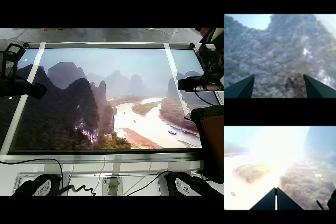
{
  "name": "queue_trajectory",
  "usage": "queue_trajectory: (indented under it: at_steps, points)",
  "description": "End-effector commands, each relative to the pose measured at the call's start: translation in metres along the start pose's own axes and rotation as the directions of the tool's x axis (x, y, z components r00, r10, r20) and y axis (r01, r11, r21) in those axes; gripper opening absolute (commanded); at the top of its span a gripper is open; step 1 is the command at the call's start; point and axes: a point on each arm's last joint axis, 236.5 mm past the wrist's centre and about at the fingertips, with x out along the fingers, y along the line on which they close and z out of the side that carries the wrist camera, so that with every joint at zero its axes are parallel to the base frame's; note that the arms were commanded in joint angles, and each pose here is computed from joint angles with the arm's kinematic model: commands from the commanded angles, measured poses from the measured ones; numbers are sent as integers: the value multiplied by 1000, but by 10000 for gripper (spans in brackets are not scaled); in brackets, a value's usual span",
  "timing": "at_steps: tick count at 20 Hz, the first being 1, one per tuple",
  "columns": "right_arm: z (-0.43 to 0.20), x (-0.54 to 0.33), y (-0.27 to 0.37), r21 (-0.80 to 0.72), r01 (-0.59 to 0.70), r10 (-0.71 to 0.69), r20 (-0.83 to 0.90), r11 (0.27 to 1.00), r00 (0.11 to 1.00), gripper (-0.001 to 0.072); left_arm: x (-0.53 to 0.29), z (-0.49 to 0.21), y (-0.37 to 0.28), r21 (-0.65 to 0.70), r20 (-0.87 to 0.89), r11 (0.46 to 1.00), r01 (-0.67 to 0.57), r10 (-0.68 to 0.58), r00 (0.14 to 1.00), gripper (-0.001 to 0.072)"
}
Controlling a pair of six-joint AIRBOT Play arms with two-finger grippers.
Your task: Fold the clothes and pants, and hang the long-sleeved shirts on hangers.
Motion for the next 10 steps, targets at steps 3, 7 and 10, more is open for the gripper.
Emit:
queue_trajectory:
  at_steps: [3, 7, 10]
  points:
    - [3, 2, 33, -40, -78, 78, 2, 996, 997, 14, 0, 0, 1, 0, 1, 1000, -1, 1, 1000, 696]
    - [3, 2, 34, -39, -81, 81, 3, 996, 997, 14, 0, 0, 0, 0, 1, 1000, -1, 1, 1000, 696]
    - [3, 2, 34, -39, -81, 81, 3, 996, 997, 13, 0, 0, 0, -1, 1, 1000, -1, 1, 1000, 696]
